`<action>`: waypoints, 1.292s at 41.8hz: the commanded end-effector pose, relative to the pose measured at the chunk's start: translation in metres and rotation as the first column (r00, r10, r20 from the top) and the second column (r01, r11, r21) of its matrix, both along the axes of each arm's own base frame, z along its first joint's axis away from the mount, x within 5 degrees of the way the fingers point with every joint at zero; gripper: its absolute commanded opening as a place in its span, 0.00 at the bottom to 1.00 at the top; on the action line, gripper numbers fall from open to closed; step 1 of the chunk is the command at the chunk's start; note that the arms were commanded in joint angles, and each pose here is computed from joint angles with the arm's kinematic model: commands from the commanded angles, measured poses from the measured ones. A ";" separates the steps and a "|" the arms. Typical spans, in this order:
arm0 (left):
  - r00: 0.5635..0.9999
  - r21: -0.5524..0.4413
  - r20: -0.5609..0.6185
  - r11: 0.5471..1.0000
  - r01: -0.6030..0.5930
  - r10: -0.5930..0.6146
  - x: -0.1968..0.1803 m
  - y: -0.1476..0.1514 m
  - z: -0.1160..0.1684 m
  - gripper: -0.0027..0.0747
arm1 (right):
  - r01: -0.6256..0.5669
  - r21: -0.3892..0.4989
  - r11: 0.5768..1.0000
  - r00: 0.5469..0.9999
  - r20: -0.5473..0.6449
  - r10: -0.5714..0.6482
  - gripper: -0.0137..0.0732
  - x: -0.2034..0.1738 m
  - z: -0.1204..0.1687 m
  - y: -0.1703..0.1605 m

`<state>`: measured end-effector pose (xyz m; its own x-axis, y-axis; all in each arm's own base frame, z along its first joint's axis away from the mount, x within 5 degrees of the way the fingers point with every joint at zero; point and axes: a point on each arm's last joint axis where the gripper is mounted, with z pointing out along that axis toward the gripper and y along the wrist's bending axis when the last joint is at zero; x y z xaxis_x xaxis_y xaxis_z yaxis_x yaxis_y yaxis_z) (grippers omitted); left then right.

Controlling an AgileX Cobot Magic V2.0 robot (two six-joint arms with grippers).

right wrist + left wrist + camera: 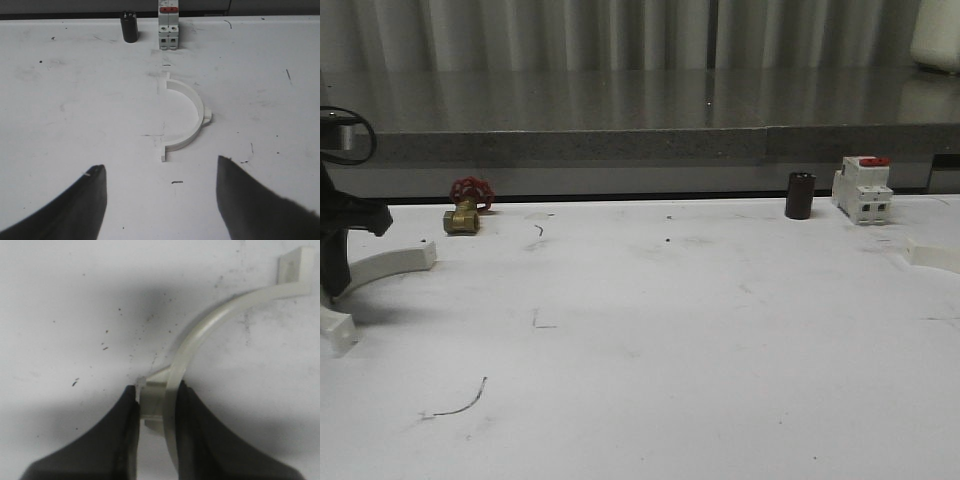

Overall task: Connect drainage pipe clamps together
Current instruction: 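Close the left gripper on the clamp's end tab and lift, then carry the clamp to the table center and lower it down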

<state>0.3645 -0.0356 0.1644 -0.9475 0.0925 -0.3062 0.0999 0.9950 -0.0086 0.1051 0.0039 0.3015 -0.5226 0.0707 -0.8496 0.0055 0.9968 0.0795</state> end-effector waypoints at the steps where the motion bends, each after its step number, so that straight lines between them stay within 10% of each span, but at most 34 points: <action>1: 0.992 -0.039 0.120 0.999 0.036 -0.031 0.001 -0.022 0.042 0.06 | 0.006 -0.015 1.000 0.996 0.084 -0.005 0.73 0.005 0.013 -0.001; 20: 0.972 -0.140 0.200 0.979 0.151 -0.121 -0.007 -0.156 0.109 0.06 | 0.006 -0.015 1.000 0.997 0.083 -0.005 0.73 0.005 0.013 -0.001; 54: 0.994 -0.183 0.055 0.979 -0.087 0.099 -0.011 -0.254 0.049 0.06 | 0.006 -0.015 1.000 0.997 0.081 -0.004 0.73 0.005 0.013 -0.001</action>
